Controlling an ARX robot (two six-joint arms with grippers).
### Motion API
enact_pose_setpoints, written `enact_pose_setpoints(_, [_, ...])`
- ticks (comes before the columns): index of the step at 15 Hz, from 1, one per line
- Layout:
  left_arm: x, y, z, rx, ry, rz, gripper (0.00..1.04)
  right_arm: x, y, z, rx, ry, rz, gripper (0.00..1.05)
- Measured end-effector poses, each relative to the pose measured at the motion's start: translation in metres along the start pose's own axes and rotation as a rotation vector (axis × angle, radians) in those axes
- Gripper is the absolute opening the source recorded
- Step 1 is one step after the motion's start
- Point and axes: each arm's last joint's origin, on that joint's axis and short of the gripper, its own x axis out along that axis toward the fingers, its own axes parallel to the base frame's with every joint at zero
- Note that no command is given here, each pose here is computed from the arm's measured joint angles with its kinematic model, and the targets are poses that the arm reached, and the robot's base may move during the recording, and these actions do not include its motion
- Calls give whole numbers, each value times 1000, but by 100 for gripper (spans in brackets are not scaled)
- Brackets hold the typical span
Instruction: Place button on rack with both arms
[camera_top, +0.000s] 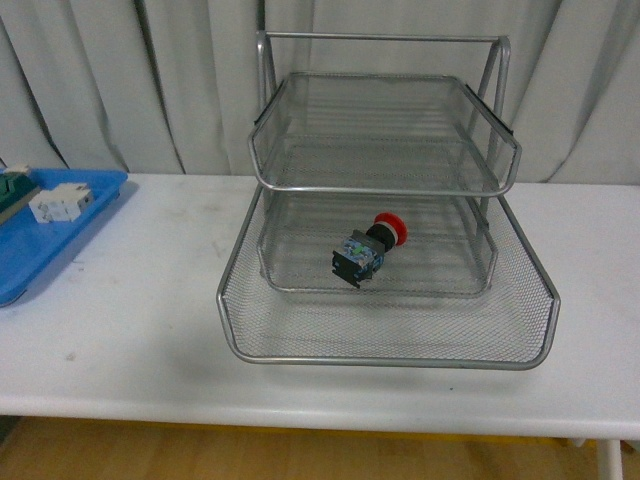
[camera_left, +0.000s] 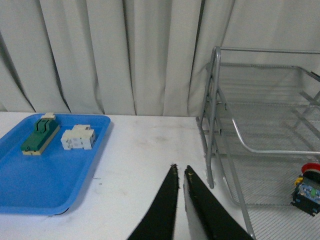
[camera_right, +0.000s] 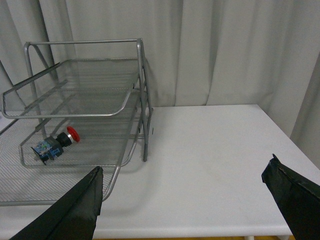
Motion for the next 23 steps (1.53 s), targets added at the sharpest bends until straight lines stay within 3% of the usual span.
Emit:
enact_pose_setpoints(1, [-6,7,-2,1,-6,3,2,0,0,0,0,0,0,98])
enact_pose_setpoints(11, [-57,51,-27,-4,-17,27,2,0,0,0,0,0,0,98])
enact_pose_setpoints(13, [-62,49,-37,-3,-6,-1,2,0,0,0,0,0,0,98])
enact_pose_setpoints(23, [-80,49,-33,-3,-32,-1,2,0,0,0,0,0,0,98])
